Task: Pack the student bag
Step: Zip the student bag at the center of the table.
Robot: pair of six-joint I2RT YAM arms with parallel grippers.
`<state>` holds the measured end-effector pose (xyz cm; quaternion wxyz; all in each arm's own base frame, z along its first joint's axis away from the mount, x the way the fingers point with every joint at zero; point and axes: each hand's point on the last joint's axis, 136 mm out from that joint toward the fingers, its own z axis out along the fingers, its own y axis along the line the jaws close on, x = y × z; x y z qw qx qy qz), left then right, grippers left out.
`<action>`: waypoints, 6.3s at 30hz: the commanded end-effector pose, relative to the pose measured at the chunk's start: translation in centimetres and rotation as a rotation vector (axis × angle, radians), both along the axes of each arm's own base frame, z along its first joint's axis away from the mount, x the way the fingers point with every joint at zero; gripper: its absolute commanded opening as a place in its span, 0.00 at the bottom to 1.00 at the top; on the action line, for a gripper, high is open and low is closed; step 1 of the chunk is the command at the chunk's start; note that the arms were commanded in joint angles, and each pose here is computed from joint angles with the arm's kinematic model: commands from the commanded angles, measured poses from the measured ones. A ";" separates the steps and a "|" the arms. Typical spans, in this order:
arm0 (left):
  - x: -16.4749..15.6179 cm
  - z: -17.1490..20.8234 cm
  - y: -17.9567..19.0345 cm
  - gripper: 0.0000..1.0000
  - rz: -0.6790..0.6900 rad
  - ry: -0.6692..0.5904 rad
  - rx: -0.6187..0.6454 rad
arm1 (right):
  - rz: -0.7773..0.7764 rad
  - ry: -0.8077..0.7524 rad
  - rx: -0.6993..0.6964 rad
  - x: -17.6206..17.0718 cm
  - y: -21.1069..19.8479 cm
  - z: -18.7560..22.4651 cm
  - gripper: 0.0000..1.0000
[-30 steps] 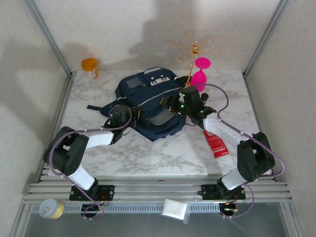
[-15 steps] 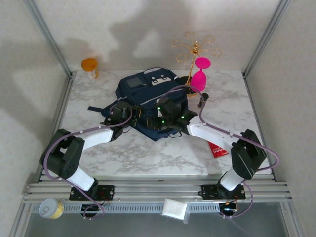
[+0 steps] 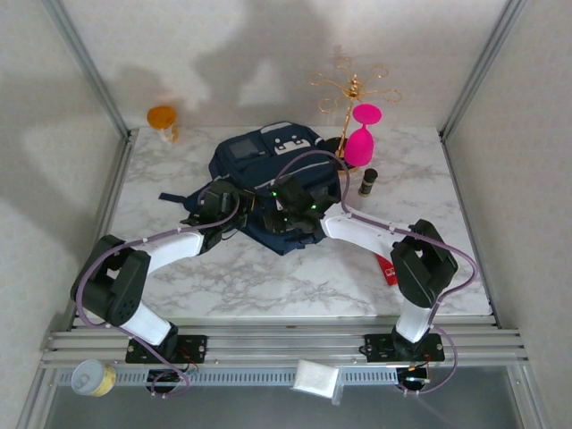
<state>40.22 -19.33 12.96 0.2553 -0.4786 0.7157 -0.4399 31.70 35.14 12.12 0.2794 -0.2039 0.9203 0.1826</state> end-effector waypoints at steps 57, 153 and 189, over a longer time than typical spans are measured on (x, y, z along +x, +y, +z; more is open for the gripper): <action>1.0 3.6 5.7 0.00 -0.018 -0.082 0.131 | 0.032 0.085 0.317 -3.5 3.2 4.7 0.40; -2.5 0.1 0.0 0.25 0.049 0.032 -0.049 | 0.008 -0.080 0.169 -1.4 5.4 2.5 0.00; -8.7 1.5 4.1 0.58 0.015 0.000 0.043 | 0.110 -0.129 0.166 -3.6 4.8 2.3 0.00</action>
